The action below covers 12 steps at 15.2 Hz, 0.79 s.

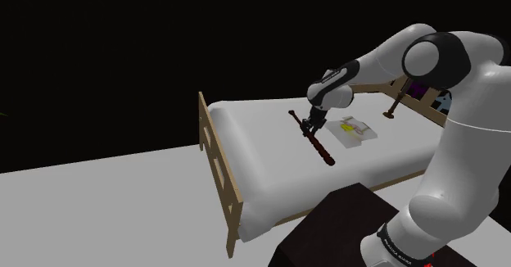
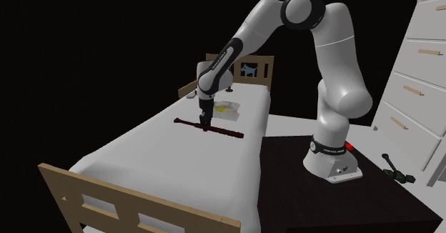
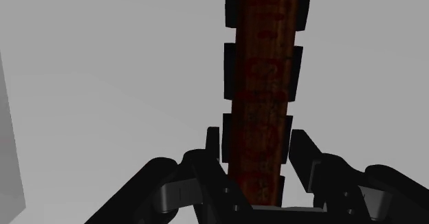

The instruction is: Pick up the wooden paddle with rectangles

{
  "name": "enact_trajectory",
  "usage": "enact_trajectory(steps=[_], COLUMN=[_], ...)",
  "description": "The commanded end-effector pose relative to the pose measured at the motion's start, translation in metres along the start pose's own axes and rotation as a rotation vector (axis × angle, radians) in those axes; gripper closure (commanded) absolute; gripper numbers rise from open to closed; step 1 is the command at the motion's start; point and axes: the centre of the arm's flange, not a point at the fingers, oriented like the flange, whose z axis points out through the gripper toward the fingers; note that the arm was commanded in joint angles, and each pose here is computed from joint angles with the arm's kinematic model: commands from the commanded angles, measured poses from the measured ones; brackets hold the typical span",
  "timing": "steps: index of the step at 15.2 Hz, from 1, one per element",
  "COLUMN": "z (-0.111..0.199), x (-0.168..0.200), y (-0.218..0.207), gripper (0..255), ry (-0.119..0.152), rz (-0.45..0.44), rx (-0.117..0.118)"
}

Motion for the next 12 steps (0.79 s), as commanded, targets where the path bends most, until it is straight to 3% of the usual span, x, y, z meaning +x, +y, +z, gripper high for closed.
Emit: enact_trajectory(steps=[1, 12], z=[-0.011, -0.059], x=[0.0, 0.0], y=[0.0, -0.003], gripper=[255, 255], ry=[0.0, 0.0], rz=[0.0, 0.0], rx=[0.0, 0.0])
